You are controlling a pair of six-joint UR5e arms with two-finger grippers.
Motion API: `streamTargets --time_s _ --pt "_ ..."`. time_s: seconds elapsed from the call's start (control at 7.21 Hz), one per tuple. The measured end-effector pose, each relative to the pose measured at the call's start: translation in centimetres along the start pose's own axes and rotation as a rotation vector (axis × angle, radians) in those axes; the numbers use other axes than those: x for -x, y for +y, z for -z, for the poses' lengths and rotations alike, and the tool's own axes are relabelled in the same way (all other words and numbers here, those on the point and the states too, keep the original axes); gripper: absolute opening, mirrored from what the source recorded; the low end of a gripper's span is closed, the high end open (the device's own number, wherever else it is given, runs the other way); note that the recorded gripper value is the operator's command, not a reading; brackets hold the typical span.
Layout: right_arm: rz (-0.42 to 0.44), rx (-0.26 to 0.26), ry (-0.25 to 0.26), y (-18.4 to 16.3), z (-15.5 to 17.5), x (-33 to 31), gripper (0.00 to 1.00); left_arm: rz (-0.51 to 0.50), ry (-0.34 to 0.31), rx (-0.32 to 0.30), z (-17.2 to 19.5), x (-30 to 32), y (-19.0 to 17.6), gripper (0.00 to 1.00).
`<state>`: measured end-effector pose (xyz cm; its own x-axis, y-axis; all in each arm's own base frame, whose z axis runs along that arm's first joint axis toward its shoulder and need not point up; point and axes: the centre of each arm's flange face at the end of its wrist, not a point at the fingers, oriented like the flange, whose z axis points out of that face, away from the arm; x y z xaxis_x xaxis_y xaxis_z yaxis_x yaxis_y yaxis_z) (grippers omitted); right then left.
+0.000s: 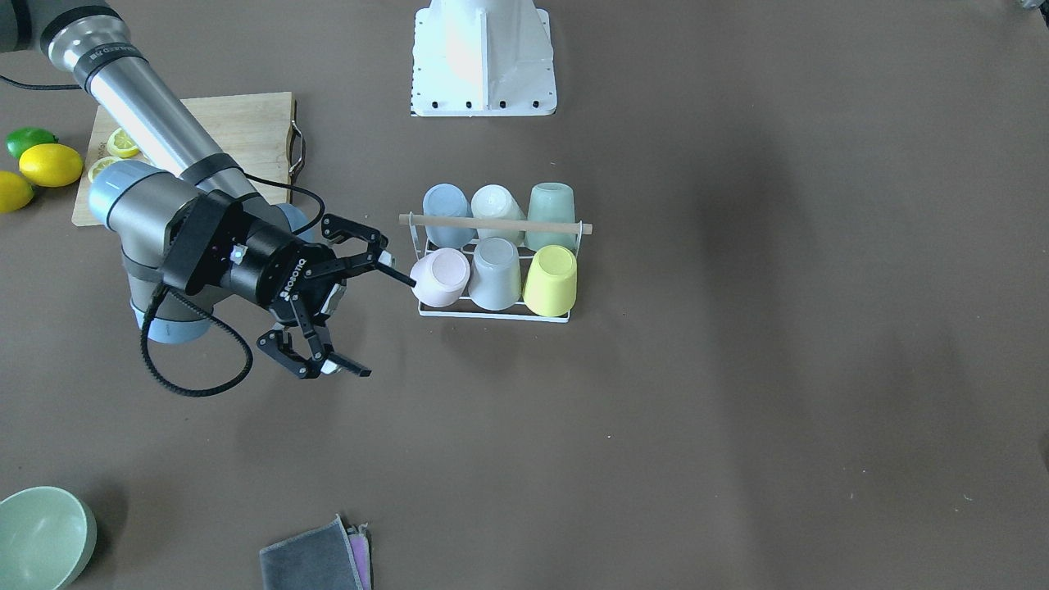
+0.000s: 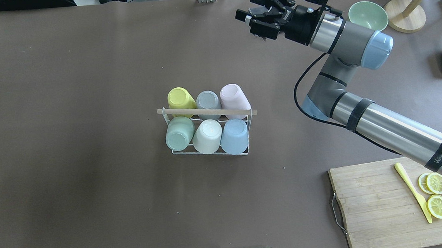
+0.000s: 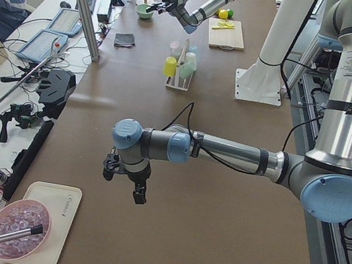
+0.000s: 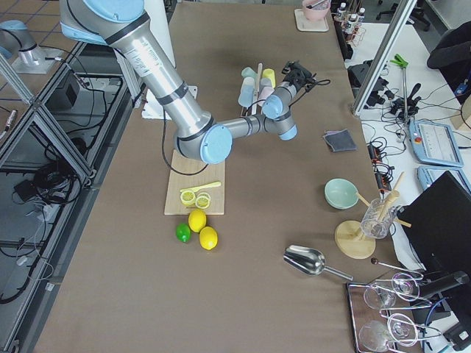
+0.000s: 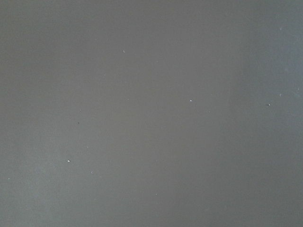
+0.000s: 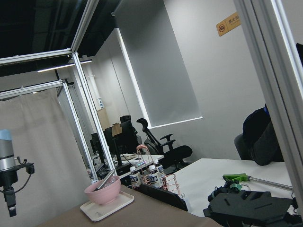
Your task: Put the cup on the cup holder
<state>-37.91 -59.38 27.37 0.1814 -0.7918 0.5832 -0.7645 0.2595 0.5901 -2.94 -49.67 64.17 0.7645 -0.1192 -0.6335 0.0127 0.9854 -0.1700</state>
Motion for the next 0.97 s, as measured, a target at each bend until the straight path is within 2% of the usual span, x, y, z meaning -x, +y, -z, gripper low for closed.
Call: streamTargets --time_s 0.28,0.42,0.69,0.97 --pt "0.005 0.078 0.136 -1.9 -0.4 -1.7 1.0 -0.007 -0.014 -0.008 0.2 -0.1 -0.1 0.98" --pt "-0.001 0.139 0.213 -2.0 0.5 -2.0 1.0 -0.009 -0.015 -0.01 0.1 0.0 -0.1 0.98" --pt "-0.021 0.289 0.38 -1.6 4.1 -2.3 1.0 -0.016 -0.012 -0.019 -0.1 0.2 -0.1 0.98" --pt "-0.055 0.459 0.546 -2.1 9.2 -1.0 1.0 -0.019 -0.007 -0.024 0.0 0.1 0.1 0.98"
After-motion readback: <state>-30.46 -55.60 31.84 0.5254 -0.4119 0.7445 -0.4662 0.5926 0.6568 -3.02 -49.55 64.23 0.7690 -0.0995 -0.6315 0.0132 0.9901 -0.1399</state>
